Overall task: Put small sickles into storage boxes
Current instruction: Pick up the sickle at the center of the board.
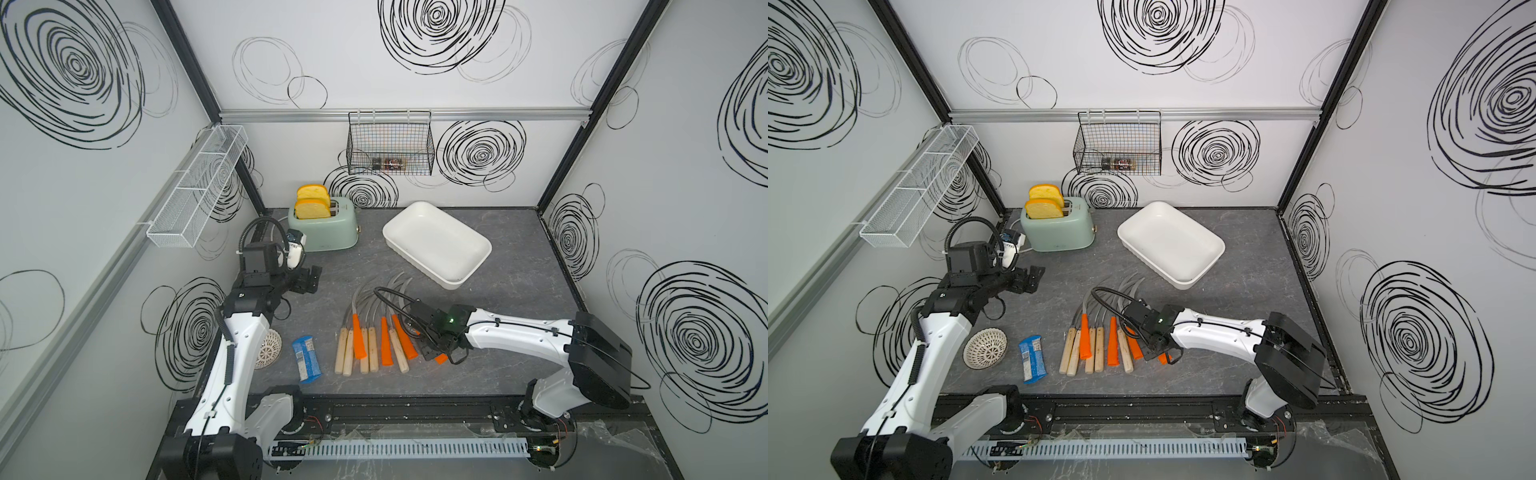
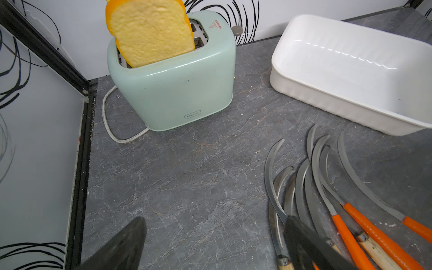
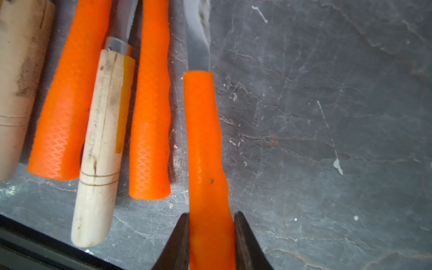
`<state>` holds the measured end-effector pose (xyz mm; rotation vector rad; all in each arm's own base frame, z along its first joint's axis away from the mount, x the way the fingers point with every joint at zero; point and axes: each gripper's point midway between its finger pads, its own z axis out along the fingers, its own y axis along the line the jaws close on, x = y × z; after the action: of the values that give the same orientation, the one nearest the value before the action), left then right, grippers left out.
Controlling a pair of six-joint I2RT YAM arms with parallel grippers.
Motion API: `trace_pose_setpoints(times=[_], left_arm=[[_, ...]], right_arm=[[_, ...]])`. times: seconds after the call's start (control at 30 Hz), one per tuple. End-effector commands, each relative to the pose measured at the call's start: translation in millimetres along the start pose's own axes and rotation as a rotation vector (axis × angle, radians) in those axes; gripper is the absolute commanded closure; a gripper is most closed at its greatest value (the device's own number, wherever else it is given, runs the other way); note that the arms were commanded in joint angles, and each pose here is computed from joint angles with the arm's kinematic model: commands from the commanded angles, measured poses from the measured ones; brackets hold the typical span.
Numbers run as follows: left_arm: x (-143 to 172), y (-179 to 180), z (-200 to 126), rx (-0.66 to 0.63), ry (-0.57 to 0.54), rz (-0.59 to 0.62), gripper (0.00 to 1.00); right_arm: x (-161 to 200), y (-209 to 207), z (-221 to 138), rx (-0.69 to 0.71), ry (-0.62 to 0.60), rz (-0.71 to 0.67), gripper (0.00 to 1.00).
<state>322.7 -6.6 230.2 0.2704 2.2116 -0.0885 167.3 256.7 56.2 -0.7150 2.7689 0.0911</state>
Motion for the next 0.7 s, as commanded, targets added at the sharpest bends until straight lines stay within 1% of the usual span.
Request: trace_pose_setpoints(times=[0.0,0.2,0.37,0.53,0.67], left_arm=[[-13,4,-4,-0.014,-0.056,0.004,0.04],[-15,5,-5,-0.016,-0.058,0.007,0.04],[-17,4,-6,-0.012,-0.066,0.004,0.04],[-23,3,-8,-0.008,-0.081,0.007,0.04],[-27,3,-11,-0.01,-0.093,0.014,0.04]], right_arm=[[7,-7,-8,0.004,0.012,-0.013,0.96],[-6,1,-29,-0.058,-0.032,-0.008,0.96],[-33,4,-62,-0.13,-0.108,0.019,0.96],[-66,-8,-91,-0.185,-0.186,0.062,0.96],[-92,-25,-105,-0.187,-0.258,0.086,0.96]])
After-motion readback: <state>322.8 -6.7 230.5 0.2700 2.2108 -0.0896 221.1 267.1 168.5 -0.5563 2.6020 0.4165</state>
